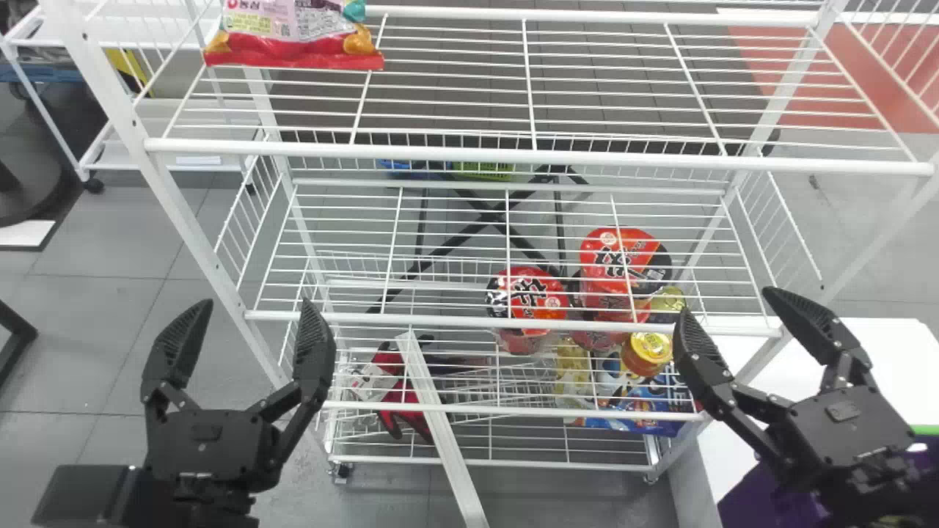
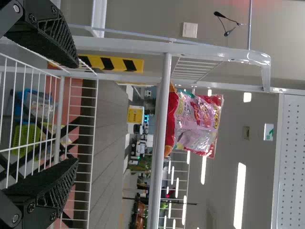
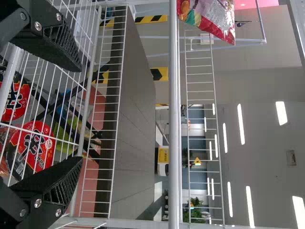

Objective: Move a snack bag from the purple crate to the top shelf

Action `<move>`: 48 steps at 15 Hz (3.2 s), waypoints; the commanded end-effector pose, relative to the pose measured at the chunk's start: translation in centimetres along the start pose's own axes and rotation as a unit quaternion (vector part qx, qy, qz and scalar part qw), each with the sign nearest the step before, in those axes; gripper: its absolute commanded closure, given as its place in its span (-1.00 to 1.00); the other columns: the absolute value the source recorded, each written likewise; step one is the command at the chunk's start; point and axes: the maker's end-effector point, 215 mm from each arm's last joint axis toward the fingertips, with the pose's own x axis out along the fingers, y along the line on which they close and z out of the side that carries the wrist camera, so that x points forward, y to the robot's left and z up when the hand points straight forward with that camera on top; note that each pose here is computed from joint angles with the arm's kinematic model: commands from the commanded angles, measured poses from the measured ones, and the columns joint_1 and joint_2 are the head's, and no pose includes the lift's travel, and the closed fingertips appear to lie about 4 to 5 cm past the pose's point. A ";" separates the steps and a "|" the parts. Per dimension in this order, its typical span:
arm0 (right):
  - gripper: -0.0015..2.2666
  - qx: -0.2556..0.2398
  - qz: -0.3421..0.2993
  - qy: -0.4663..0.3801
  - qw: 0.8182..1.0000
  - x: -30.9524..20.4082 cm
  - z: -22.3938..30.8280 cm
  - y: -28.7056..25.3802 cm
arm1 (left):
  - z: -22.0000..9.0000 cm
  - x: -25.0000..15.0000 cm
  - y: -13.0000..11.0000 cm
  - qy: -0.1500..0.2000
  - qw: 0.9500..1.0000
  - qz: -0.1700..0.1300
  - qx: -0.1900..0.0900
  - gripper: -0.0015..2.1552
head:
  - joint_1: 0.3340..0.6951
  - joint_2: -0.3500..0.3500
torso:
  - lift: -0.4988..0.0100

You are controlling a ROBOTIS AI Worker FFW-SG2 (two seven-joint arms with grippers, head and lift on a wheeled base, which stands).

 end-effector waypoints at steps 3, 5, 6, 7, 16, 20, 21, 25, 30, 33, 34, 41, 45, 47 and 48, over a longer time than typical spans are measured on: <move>-0.84 -0.002 0.000 -0.002 1.000 0.0 0.2 0.0 | 0.1 0.0 0.0 -0.001 1.000 0.000 0.000 -0.88 | 1.00 -0.03 | -0.17; -0.84 -0.003 0.000 -0.002 1.000 0.0 0.2 0.0 | 0.2 0.1 0.0 -0.002 1.000 0.000 0.000 -0.88 | 1.00 -0.03 | -0.20; -0.84 -0.003 0.001 -0.003 1.000 0.0 0.3 0.0 | 0.3 0.1 0.1 -0.003 1.000 0.000 0.000 -0.88 | 1.00 -0.03 | -0.22; -0.84 -0.003 0.001 -0.003 1.000 0.0 0.3 0.0 | 0.4 0.1 0.1 -0.004 1.000 0.000 0.000 -0.88 | 1.00 -0.03 | -0.23; -0.84 -0.004 0.002 -0.004 1.000 0.2 0.2 0.0 | 0.3 0.1 0.4 -0.002 1.000 -0.002 0.002 -0.88 | 1.00 -0.02 | -0.37; -0.84 -0.003 0.002 -0.004 1.000 0.2 0.1 0.1 | 0.3 0.1 0.3 -0.002 1.000 -0.004 0.002 -0.88 | 1.00 -0.01 | -0.43; -0.84 -0.003 0.002 -0.004 1.000 0.2 0.1 0.1 | 0.2 0.1 0.3 -0.002 1.000 -0.005 0.002 -0.88 | 1.00 -0.01 | -0.45; -0.84 -0.003 0.001 -0.003 1.000 0.2 0.1 0.1 | 0.3 0.1 0.2 -0.003 1.000 -0.006 0.002 -0.88 | 1.00 -0.01 | -0.51; -0.84 -0.002 0.004 -0.005 1.000 0.2 0.2 0.2 | 0.5 0.0 0.1 -0.009 1.000 -0.005 -0.001 -0.88 | 1.00 -0.02 | -0.59; -0.84 -0.003 0.003 -0.006 1.000 0.2 0.3 0.1 | 0.6 0.0 0.2 -0.010 1.000 -0.004 0.000 -0.88 | 1.00 -0.01 | -0.64; -0.84 -0.003 0.003 -0.008 1.000 0.2 0.4 0.1 | 0.6 0.0 0.2 -0.010 1.000 -0.004 0.000 -0.88 | 1.00 -0.01 | -0.65; -0.84 -0.003 0.003 -0.009 1.000 0.2 0.4 0.1 | 0.7 0.0 0.2 -0.013 1.000 -0.003 0.001 -0.88 | 1.00 -0.02 | -0.76; -0.85 0.016 0.010 -0.037 0.999 -0.2 1.5 -0.4 | 0.7 0.0 0.2 -0.013 1.000 -0.003 0.001 -0.88 | 1.00 -0.02 | -0.82; -0.85 0.015 0.019 -0.026 0.999 -0.1 0.9 -0.1 | 0.8 0.0 0.2 -0.013 1.000 -0.004 0.001 -0.88 | 1.00 -0.02 | -0.82; -0.85 0.016 0.019 -0.023 0.999 -0.1 0.7 -0.1 | 0.7 0.0 0.1 -0.013 1.000 -0.004 0.000 -0.88 | 1.00 -0.02 | -0.82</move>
